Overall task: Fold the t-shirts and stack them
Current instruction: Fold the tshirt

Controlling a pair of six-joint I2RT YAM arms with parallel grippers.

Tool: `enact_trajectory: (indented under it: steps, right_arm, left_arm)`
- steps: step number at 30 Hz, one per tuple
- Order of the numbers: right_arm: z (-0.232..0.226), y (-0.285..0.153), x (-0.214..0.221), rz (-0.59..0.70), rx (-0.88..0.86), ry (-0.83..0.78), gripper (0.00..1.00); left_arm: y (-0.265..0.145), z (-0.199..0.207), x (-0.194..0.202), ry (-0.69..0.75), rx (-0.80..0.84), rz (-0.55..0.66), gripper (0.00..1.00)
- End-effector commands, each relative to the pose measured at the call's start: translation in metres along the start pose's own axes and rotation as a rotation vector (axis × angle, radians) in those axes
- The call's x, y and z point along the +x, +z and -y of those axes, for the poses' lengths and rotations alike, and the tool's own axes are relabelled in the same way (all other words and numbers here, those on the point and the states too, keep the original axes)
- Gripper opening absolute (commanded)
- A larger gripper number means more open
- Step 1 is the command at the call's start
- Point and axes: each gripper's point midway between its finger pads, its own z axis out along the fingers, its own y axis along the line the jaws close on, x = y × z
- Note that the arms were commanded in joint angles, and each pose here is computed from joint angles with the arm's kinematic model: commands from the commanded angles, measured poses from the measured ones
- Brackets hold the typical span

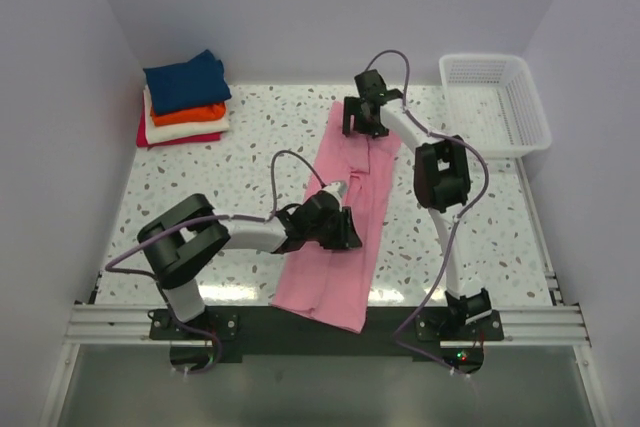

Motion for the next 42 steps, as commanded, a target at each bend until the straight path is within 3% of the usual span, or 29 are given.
enact_trajectory:
  steps: [1,5,14,19,21,22,29,39,42]
  right_arm:
    - [-0.017,0.022,0.026,-0.092,-0.034,-0.187,0.85]
    - [-0.018,0.01,0.003,-0.029,0.004,-0.247,0.99]
    - [-0.025,-0.075,-0.06,0.15,-0.06,-0.17,0.99]
    - [-0.021,-0.114,-0.052,0.156,-0.079,-0.106,0.99]
    - [-0.014,-0.112,-0.027,0.105,-0.068,-0.09,0.99]
    - [-0.016,-0.127,-0.032,0.141,-0.094,-0.069,0.99]
    - [-0.002,-0.126,0.048,0.054,-0.108,-0.021,0.98]
    - [0.001,-0.062,0.083,-0.069,-0.049,-0.063,0.89]
    - [0.004,-0.041,0.085,-0.099,-0.008,-0.075,0.81]
  left_arm:
    - [0.019,0.024,0.021,-0.028,0.089,-0.112,0.43]
    - [0.022,0.043,0.006,0.023,0.124,-0.092,0.43]
    - [-0.018,0.055,-0.044,0.138,0.107,0.049,0.45]
    - [-0.047,0.056,-0.061,0.202,0.1,0.117,0.48]
    - [-0.051,0.042,-0.057,0.225,0.06,0.107,0.48]
    - [-0.057,0.031,-0.053,0.227,0.013,0.097,0.48]
    - [-0.07,-0.018,-0.02,0.235,-0.094,0.045,0.47]
    - [-0.082,-0.042,0.005,0.205,-0.115,0.017,0.46]
    - [-0.086,-0.04,0.005,0.2,-0.102,0.024,0.46]
